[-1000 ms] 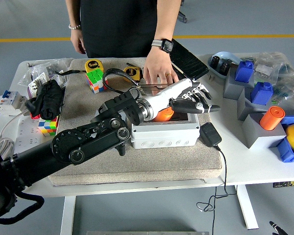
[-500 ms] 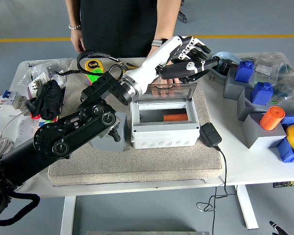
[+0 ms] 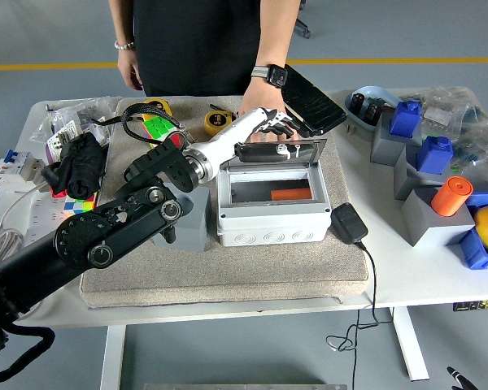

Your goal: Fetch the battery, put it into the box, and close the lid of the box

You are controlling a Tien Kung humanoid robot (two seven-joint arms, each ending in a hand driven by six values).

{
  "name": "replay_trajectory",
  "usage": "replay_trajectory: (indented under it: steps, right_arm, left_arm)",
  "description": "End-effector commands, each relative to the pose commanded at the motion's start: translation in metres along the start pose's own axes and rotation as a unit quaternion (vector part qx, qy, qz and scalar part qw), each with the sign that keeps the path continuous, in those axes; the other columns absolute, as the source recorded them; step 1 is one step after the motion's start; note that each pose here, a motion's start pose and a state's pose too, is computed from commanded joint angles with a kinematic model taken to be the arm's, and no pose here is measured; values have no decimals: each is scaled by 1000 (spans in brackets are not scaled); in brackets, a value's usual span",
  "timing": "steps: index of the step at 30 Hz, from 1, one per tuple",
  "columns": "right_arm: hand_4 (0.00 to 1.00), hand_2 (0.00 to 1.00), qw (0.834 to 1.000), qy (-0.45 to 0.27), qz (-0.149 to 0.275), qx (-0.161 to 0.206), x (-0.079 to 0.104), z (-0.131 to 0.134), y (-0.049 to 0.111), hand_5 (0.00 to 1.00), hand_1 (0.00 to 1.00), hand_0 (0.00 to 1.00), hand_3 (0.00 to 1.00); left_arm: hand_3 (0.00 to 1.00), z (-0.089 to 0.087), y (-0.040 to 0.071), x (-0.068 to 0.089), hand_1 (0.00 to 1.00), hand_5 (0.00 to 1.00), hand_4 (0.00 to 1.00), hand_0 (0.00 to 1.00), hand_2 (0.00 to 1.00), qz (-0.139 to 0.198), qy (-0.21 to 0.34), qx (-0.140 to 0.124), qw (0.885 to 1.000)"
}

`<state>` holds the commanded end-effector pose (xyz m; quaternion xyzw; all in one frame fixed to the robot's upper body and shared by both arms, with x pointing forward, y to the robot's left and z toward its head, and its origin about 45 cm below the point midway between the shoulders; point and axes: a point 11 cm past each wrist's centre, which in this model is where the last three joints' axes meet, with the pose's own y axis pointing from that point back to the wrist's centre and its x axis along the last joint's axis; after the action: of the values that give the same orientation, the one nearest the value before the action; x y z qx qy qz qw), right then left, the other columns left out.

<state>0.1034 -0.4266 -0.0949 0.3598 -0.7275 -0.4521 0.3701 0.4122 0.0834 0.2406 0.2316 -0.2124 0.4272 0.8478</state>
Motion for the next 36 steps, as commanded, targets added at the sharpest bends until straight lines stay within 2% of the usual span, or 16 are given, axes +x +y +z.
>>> replay_trajectory:
  steps: [3,4,9,10,18,25,29,36]
  right_arm:
    - [950,651,1000,2,0,0,0,0,0,492,639,583,580]
    - [950,651,1000,2,0,0,0,0,0,493,638,582,580]
    - [950,651,1000,1,-1,-1,0,1,0,493,638,582,580]
    - [949,651,1000,1,-1,-1,0,1,0,492,638,582,580]
    - [949,651,1000,3,-1,-2,0,1,0,492,638,583,580]
    - [949,651,1000,2,-2,-2,0,2,0,492,638,582,579]
    - [948,651,1000,3,-2,-2,0,2,0,492,638,582,578]
    - [949,651,1000,4,-1,-2,-1,2,0,492,638,582,579]
  left_arm:
    - [618,4,5,-3,531,681,998,344,585,-8,-4,-3,1000]
    - [598,6,7,-5,403,671,998,252,497,-13,-5,-3,1000]
    - [598,10,17,-20,403,671,998,252,497,-42,-15,1,999]
    - [587,10,18,-22,372,672,998,240,461,-46,-15,2,999]
    - [587,9,21,-40,376,700,998,236,460,-72,-11,6,997]
    - [590,13,23,-38,383,695,998,232,465,-71,12,-4,997]
    - [595,9,24,-40,412,691,998,233,478,-77,21,5,997]
    - [598,-3,24,-53,429,692,998,235,487,-94,35,23,995]
